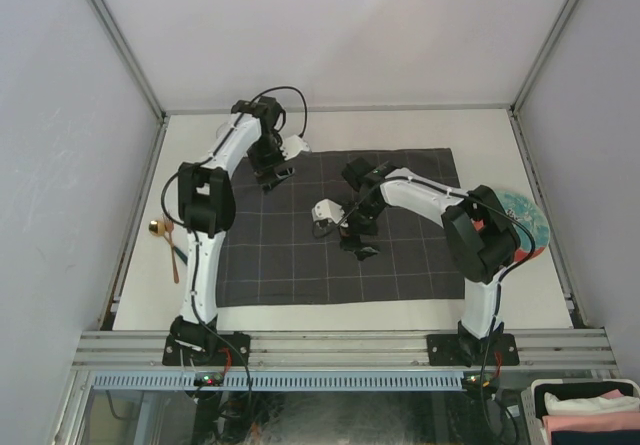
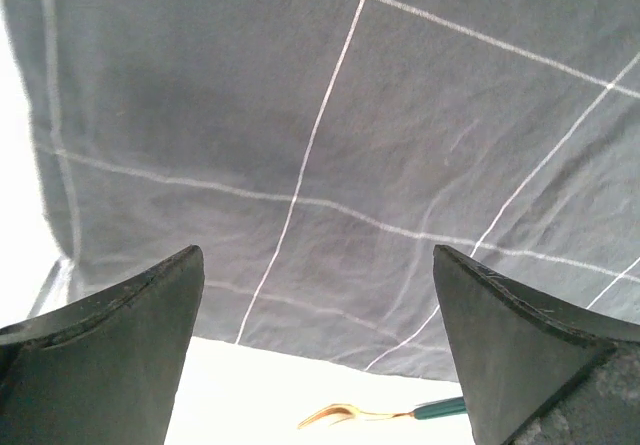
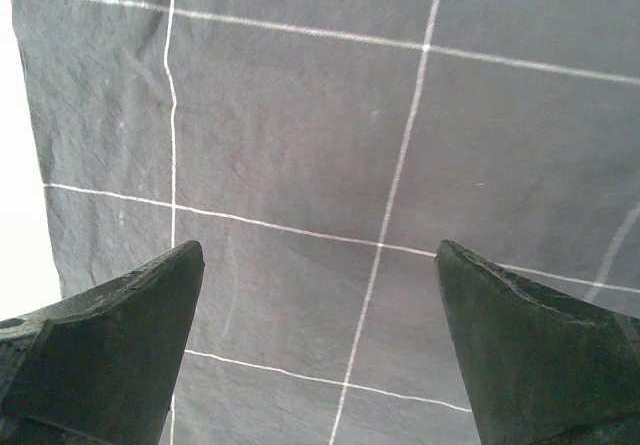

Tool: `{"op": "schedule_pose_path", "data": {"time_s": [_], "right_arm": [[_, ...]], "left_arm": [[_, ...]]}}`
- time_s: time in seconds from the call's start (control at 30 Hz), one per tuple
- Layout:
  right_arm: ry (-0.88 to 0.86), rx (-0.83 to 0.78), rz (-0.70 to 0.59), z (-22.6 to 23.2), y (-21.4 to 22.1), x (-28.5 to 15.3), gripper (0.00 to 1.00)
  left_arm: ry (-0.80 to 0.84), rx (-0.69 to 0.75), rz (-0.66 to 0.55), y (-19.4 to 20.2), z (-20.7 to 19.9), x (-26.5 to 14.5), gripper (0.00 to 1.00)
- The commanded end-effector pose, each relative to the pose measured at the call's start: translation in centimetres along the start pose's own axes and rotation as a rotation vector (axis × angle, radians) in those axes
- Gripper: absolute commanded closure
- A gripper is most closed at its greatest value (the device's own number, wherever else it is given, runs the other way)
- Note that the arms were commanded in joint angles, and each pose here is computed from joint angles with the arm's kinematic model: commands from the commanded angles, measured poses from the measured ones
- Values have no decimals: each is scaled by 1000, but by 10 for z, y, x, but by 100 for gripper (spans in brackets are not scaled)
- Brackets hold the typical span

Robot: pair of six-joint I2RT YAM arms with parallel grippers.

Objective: Set the dinner table for one person
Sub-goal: Flatten out the napkin at the center of the board.

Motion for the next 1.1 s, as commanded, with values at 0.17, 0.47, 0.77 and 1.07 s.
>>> {"op": "schedule_pose_path", "data": {"time_s": [0.17,0.47,0.77,1.07], "right_arm": [[56,-31,-72,-1,-29,-31,0],[33,-2,-64,8,-23,-30,0],[-48,4,-45,21,-24,-11,0],[-98,-15,-10,27,-26,-8,0]], "left_arm": [[-161,109,-112,20,39,-74,0],[-3,-30,-82,61,64,-40,0],[36,-26,-75,66,61,-26,0],[83,-35,-25,71,60,-7,0]]}}
Point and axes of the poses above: each gripper's point midway between its finger pads, its own x axis out along the fingers, its own z axis along the line the jaws close on, y = z × x, the point moved 9 cm from there along -x, back along the fingers, and after that the axes turned 13 degrees about -x, right-handed, at the moved point
